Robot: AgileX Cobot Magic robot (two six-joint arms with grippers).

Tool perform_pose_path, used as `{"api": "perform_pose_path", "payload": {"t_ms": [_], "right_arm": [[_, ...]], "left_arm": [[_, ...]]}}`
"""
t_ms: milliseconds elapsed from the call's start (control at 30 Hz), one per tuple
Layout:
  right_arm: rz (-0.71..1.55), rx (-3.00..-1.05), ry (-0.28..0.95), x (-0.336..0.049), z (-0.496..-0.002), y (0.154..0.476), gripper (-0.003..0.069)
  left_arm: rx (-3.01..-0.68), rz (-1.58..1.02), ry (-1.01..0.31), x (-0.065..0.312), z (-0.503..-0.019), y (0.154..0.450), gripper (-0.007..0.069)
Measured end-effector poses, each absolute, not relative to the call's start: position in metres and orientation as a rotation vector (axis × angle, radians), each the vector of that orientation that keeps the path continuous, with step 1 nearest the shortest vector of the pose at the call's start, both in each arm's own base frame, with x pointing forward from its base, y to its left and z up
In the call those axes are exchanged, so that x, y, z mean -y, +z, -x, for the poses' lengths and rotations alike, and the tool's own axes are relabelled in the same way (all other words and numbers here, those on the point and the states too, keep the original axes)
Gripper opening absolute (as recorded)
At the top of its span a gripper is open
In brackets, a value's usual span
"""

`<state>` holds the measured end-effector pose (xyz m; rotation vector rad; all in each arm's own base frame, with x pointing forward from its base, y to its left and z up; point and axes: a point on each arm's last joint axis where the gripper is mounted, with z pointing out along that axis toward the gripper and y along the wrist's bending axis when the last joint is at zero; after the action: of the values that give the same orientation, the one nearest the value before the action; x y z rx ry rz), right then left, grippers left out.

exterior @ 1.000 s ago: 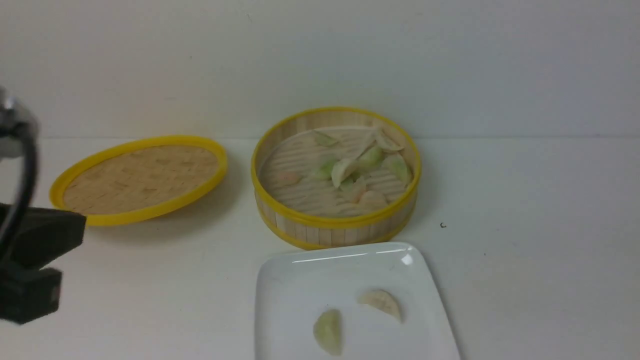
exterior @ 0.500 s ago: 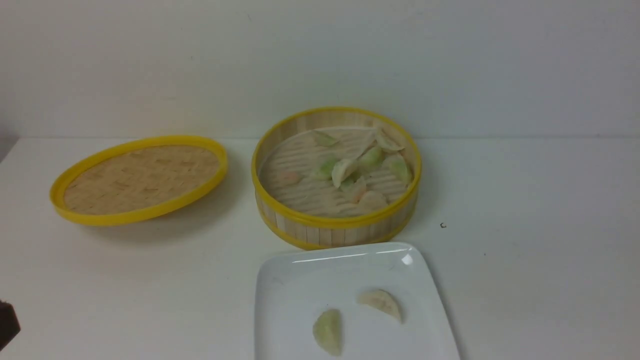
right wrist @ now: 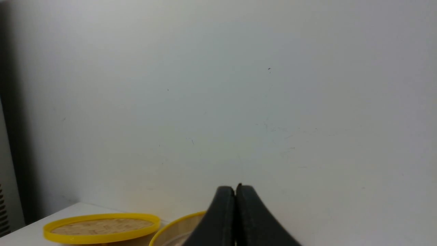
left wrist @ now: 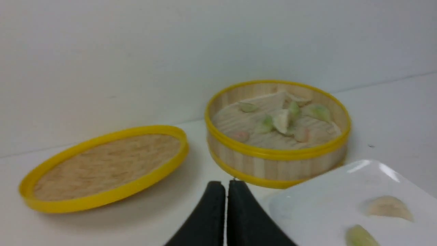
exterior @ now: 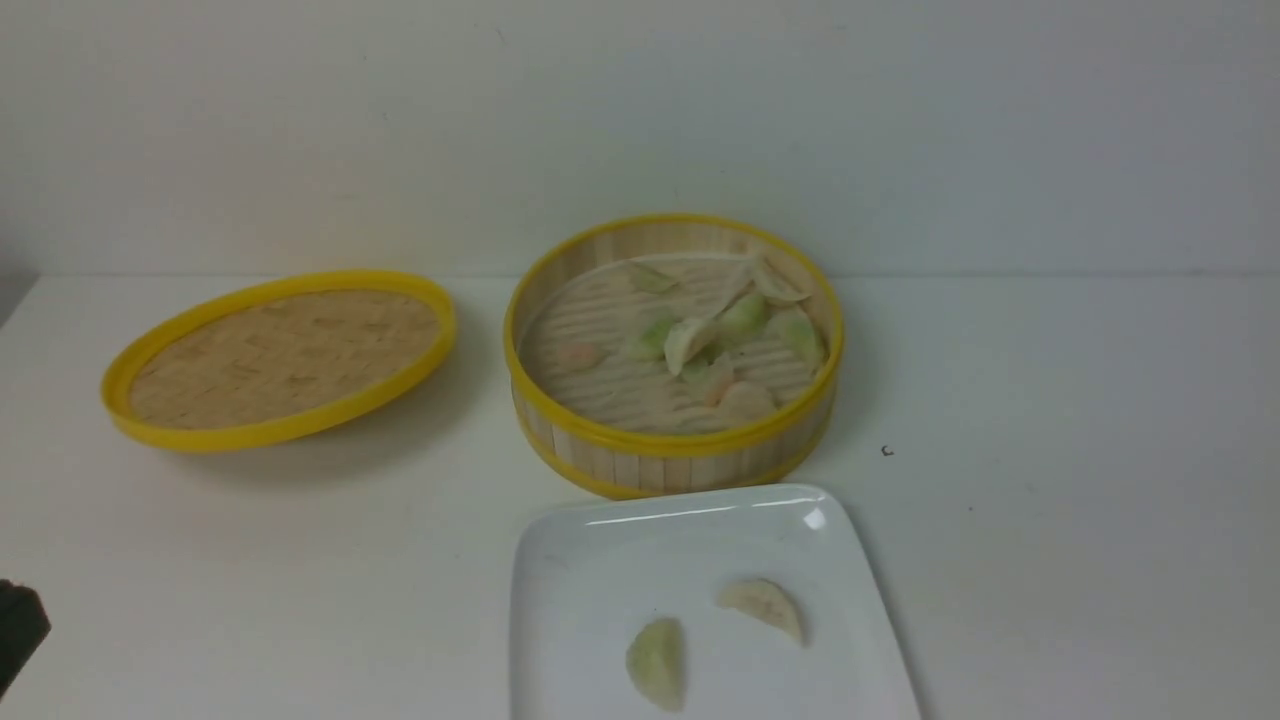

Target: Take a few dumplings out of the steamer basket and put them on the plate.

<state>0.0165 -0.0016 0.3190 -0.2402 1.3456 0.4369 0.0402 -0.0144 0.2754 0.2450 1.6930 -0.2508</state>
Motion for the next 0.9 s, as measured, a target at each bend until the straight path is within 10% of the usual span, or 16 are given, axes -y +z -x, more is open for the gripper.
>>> {"api": "perform_pose_path", "payload": {"t_ms": [300,900], "right_arm": [[0.24,-1.345,0.437,0.002,-0.017,0.319,-0.0013],[0.241,-1.344,0.435,0.002,-0.017,0.319,-0.0013]], "left_arm": [[-1.824,-0.046,-0.041,0.004,-0.053,0.179,-0.0006],[-1.875,-0.048,-0.032,0.004,-0.052,0.171,-0.0006]]}}
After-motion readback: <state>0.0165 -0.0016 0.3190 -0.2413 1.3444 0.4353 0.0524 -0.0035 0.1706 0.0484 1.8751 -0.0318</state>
